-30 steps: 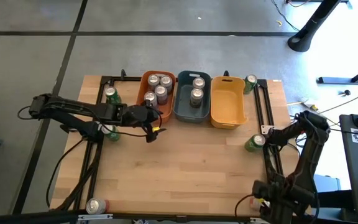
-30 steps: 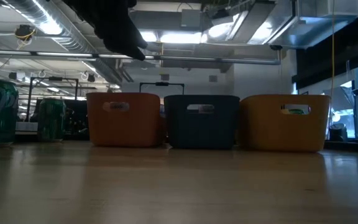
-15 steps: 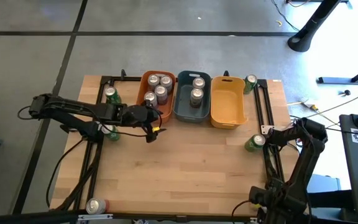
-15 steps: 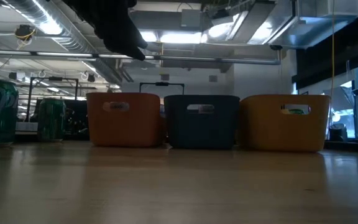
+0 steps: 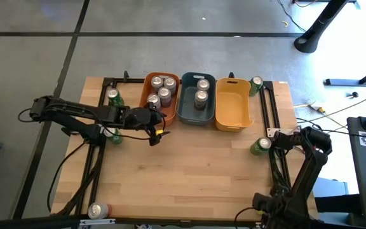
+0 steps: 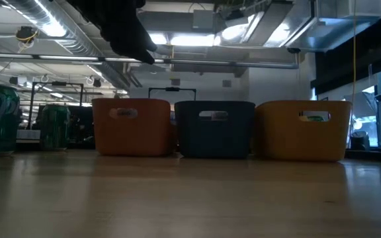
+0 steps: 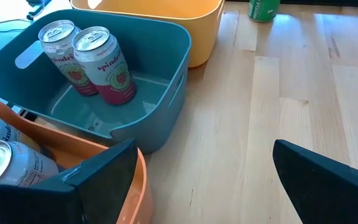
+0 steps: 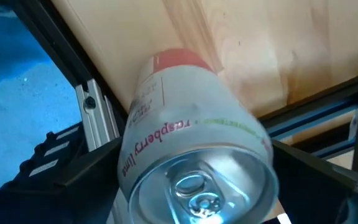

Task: Sort soda cans
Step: Put the right pink-white soda can into the blue bin

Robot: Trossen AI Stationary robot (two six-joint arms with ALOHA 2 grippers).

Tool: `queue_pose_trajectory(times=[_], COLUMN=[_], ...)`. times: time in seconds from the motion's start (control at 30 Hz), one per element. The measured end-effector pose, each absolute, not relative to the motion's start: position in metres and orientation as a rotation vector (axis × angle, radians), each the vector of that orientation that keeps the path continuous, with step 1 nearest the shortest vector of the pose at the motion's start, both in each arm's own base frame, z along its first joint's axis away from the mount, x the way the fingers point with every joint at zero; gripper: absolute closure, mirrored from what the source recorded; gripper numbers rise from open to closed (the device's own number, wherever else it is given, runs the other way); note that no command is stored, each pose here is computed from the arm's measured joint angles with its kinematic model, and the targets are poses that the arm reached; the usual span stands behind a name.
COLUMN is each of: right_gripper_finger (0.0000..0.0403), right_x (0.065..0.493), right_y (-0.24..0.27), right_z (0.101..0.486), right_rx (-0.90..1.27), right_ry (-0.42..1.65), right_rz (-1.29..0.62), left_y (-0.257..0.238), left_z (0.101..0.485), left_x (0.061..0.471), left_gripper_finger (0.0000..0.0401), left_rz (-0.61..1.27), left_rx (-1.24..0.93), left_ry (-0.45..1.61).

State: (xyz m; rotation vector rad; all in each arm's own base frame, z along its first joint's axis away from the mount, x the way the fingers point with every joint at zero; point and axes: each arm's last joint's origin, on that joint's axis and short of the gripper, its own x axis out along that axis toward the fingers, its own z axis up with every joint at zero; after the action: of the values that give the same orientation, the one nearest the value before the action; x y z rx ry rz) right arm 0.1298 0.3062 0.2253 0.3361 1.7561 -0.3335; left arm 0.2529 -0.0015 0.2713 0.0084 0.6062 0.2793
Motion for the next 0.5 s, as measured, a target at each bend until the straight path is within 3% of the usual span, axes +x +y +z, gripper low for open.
queue_pose_trajectory(times=[0.2,0.5], right_gripper_finger=[0.0120,0.0120], right_x=[0.130,0.167], right_y=[0.306,0.290], right_z=[0.226,0.249], right_rx=[0.339,0.332], right_ry=[1.763,1.674], right_rz=[-0.335,-0.338], left_y=[-0.002,-0.002], left_z=[0.271,0.271], left_x=[0.253,0.252], left_gripper_finger=[0.0038,0.0038], left_rz=[0.279,0.278], left_rx=[0.009,0.016], left_ry=[0.606,0.616])
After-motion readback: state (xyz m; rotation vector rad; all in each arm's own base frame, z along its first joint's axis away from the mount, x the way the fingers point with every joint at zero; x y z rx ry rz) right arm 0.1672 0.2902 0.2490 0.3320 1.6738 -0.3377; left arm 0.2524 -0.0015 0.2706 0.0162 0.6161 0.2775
